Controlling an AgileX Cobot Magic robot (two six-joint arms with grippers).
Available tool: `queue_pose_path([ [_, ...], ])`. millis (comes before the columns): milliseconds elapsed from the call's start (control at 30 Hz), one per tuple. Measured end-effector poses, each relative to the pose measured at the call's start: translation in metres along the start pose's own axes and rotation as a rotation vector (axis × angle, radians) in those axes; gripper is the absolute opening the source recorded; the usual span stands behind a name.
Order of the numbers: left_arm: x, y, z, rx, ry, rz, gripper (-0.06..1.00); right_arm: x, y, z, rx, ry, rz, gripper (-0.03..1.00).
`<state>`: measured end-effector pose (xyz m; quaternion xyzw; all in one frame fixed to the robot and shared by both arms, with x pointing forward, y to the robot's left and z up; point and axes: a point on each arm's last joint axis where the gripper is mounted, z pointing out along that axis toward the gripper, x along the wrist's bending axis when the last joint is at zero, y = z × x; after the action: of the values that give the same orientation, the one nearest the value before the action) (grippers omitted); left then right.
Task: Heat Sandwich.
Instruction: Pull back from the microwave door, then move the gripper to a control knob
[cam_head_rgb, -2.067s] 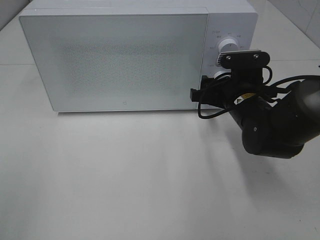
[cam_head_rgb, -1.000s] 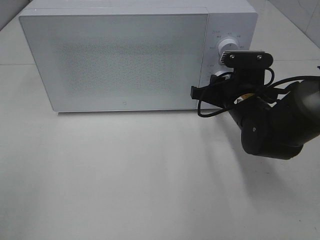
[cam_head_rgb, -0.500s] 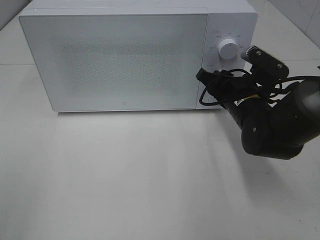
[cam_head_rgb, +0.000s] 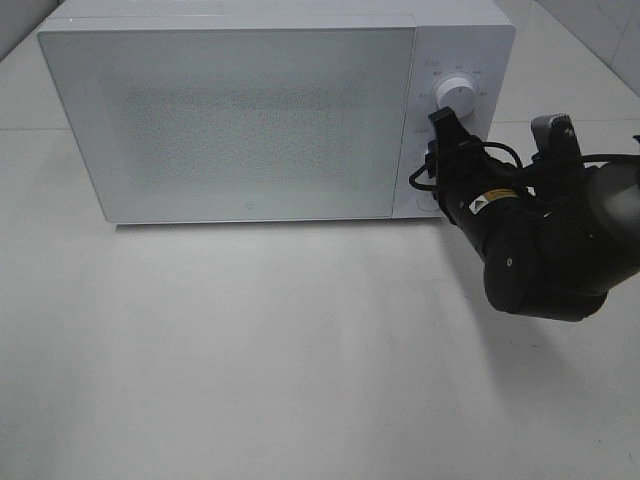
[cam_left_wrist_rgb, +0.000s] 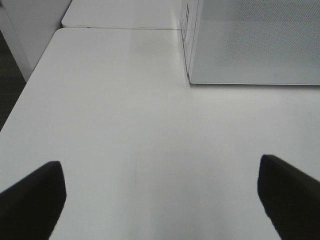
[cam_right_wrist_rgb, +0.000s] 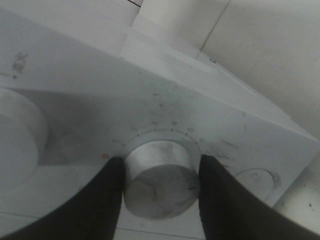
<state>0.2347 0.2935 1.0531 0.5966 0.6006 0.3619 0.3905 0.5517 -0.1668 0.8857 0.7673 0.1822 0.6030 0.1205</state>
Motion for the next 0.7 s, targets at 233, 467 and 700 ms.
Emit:
queue_pose_path([
  [233,0.0000,0.0000,0.0000,0.000,0.000,0.000,0.97,0.0000,0.0000,0.0000,0.000,0.000,0.202,0.44],
  [467,0.0000,0.0000,0.0000,0.000,0.000,0.000,0.97,-0.0002,0.0002,-0.0002,-0.002,0.000,0.448,0.44],
  [700,0.0000,0.0000,0.0000,0.000,0.000,0.000,0.97,-0.0015,0.0002,-0.0001,-0.007,0.013,0.556,0.44],
])
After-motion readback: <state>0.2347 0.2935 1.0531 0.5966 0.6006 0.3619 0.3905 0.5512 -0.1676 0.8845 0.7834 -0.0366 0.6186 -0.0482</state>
